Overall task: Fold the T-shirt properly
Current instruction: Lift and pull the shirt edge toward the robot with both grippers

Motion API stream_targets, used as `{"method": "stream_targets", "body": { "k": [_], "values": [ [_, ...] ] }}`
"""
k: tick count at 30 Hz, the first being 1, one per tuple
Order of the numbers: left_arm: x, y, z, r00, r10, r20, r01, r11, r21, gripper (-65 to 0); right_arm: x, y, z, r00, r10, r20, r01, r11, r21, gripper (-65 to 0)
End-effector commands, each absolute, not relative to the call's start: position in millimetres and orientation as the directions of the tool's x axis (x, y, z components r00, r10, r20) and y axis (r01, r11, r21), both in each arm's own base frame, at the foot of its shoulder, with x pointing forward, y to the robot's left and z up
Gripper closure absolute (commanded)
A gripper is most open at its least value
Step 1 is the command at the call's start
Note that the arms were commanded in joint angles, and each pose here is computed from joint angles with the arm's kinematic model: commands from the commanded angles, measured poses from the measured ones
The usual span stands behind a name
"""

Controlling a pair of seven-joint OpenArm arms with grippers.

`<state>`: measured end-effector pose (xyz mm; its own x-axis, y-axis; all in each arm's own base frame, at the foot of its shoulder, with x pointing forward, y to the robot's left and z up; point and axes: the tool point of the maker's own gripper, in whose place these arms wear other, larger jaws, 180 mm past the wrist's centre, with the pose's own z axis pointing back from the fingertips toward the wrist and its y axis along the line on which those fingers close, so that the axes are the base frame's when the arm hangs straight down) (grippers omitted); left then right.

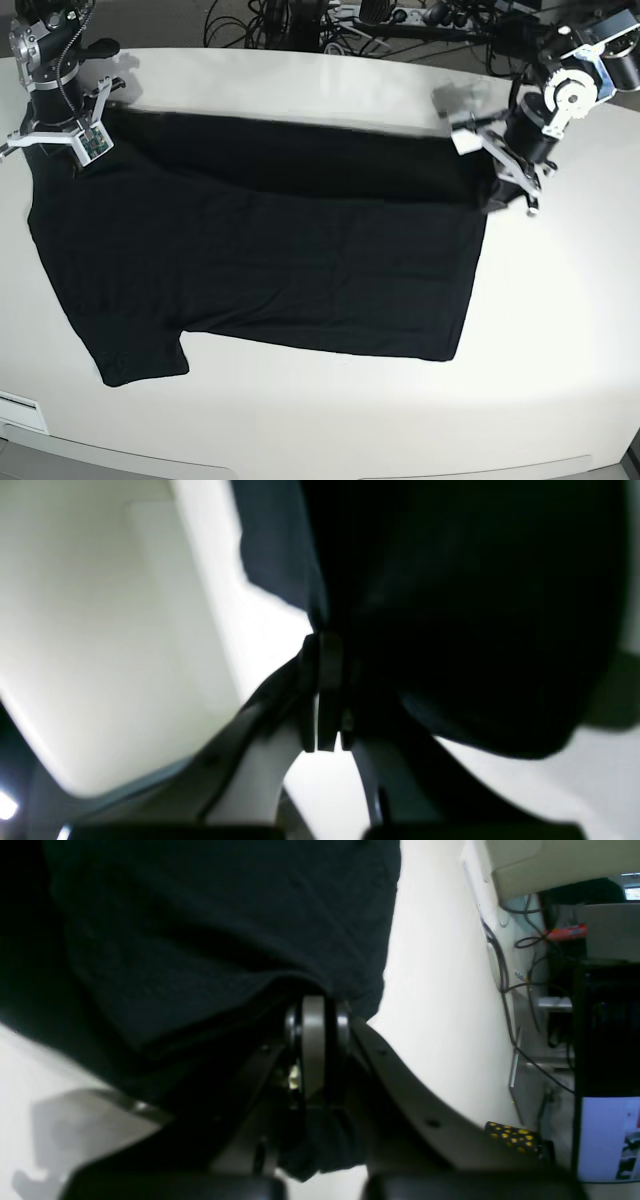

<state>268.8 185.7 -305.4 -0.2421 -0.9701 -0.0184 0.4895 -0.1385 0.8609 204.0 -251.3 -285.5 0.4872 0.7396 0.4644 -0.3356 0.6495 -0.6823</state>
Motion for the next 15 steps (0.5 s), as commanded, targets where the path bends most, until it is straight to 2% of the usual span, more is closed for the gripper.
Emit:
{"method": "stream_targets", "body": {
  "k": [1, 6, 15],
  "values": [
    [280, 189, -287, -0.241, -0.970, -0.030, 0.434, -0.136, 0.891, 0.0, 209, -252, -277, 0.460, 0.755, 0.468, -0.323, 0.633, -0.703, 0.0],
    [288, 188, -280, -0.222, -0.973, 0.056, 0.452, -0.052, 0.890, 0.0, 214, -248, -273, 0.432, 0.759, 0.487, -0.317, 0.633, -0.706, 0.0],
    [288, 187, -280, -0.230, -0.971, 0.060, 0.452, -0.052, 0.891, 0.0, 240, -259, -279, 0.440, 0.730, 0.523, -0.295, 0.667, -0.684, 0.0]
  ]
}}
